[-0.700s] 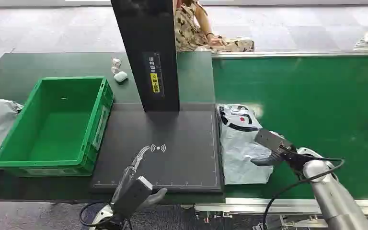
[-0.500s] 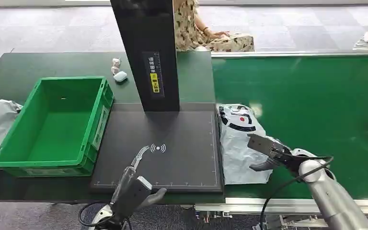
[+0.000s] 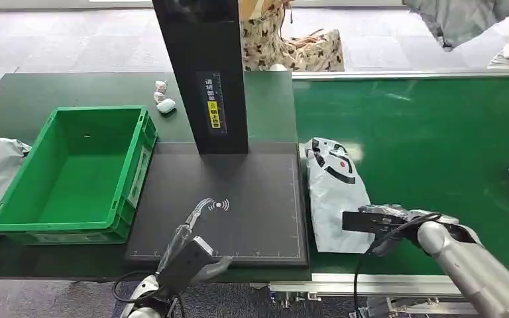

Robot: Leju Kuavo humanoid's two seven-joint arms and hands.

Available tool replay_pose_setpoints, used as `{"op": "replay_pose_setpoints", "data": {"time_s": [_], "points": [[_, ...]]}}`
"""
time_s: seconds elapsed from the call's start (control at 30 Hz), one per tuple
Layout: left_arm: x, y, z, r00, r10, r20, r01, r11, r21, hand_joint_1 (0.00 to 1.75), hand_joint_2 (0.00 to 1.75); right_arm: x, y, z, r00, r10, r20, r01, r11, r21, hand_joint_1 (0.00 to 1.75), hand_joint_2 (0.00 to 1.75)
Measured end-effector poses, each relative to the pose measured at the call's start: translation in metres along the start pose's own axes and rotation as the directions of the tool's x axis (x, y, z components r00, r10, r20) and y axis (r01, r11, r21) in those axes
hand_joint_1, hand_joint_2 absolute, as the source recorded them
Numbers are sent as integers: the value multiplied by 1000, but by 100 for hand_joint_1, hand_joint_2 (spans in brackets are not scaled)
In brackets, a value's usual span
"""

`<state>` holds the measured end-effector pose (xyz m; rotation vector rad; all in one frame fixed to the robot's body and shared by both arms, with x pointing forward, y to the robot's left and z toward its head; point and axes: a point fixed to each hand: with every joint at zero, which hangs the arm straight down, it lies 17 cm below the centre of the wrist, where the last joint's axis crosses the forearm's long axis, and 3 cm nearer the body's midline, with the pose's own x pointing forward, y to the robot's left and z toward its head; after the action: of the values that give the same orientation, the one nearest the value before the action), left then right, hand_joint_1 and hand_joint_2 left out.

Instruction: Moved the parcel from conveyor to table for the left to box.

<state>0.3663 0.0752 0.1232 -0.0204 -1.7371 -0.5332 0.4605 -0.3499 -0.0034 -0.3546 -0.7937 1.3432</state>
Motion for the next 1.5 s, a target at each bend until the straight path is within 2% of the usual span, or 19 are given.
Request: {"op": "replay_pose_setpoints", "data": {"time_s": [0.27,0.47,0.73,0.77,1.07,1.5], "points": [[-8,-3,-1,1000,12,-13,-12,1000,-5,0,175,-3,24,-7,999,40,-7,-40,999,14,0,175],[-12,-2,1,1000,12,-19,-12,1000,8,0,175,8,35,-21,998,61,-1,-61,986,-156,0,175],[-13,-2,2,1000,5,-19,-5,1000,12,0,175,30,48,-20,999,2,51,12,963,-269,0,175],[-12,-2,2,1000,5,-18,-4,1000,13,0,175,35,51,-20,998,-6,64,24,958,-286,175,175],[-11,-5,0,1000,-14,-23,14,1000,16,0,175,77,85,-21,984,-95,149,143,922,-360,175,175],[-10,-7,-1,1000,-20,-24,21,1000,12,0,175,104,115,-16,963,-200,180,253,900,-355,175,175]]}}
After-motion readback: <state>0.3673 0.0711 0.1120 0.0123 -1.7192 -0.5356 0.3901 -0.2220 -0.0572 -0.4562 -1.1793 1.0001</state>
